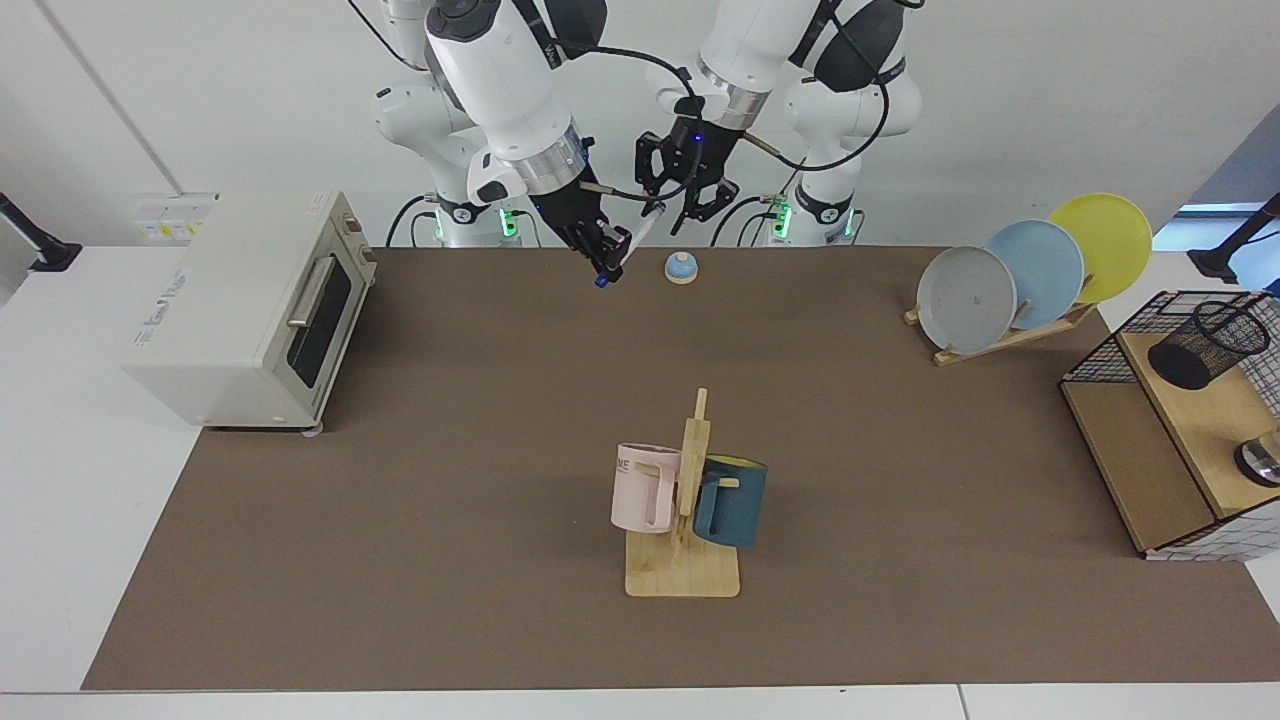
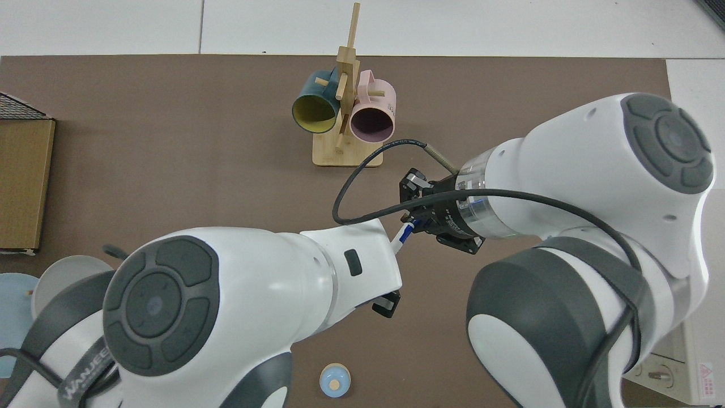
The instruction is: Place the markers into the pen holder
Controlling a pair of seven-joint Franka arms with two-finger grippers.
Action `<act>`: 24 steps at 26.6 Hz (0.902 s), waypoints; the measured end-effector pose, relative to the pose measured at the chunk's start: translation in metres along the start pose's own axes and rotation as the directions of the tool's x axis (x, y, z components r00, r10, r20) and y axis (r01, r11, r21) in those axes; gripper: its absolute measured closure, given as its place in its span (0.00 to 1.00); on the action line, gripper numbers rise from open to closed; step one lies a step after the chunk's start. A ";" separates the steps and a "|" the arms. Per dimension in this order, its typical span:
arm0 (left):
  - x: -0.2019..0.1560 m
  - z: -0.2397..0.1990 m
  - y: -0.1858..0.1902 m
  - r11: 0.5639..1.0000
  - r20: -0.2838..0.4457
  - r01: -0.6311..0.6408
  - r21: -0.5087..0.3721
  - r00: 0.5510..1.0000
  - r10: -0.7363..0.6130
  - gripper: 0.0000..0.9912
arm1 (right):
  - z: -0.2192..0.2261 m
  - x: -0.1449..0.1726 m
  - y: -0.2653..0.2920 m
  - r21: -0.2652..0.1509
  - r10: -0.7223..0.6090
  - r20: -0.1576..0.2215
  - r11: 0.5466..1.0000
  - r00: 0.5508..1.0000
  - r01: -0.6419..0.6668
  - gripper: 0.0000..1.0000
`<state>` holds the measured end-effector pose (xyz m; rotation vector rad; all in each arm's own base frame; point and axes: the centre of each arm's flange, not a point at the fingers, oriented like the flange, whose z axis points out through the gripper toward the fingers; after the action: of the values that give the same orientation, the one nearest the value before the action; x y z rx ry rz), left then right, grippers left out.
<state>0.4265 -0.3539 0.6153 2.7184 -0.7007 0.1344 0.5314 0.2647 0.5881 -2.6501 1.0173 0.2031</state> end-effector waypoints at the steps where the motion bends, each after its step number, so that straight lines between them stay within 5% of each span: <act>1: 0.000 0.000 0.000 1.000 0.000 0.004 -0.001 1.000 -0.004 0.60 | 0.000 0.000 0.000 0.002 0.001 -0.001 1.000 1.000 -0.001 0.82; 8: 0.000 -0.004 0.006 0.999 -0.006 0.040 -0.012 0.999 -0.040 0.81 | 0.000 0.000 -0.002 0.018 0.005 -0.002 1.000 1.000 -0.005 0.82; 16: 0.000 -0.005 0.005 0.999 -0.004 0.041 -0.012 0.999 -0.042 0.81 | 0.001 -0.001 -0.002 0.017 0.004 -0.001 1.000 1.000 -0.004 0.81; 19: 0.000 -0.005 0.003 0.998 -0.002 0.056 -0.008 0.998 -0.056 0.82 | 0.001 0.001 -0.001 0.017 0.006 -0.001 1.000 1.000 -0.006 0.73; 24: -0.003 -0.011 -0.008 0.997 0.045 0.071 0.007 0.996 -0.071 0.82 | -0.001 0.006 0.001 0.019 0.015 -0.004 1.000 1.000 -0.015 0.39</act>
<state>0.4277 -0.3422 0.6231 2.7552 -0.6156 0.0575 0.5351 0.2600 0.5874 -2.6271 1.0356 0.1906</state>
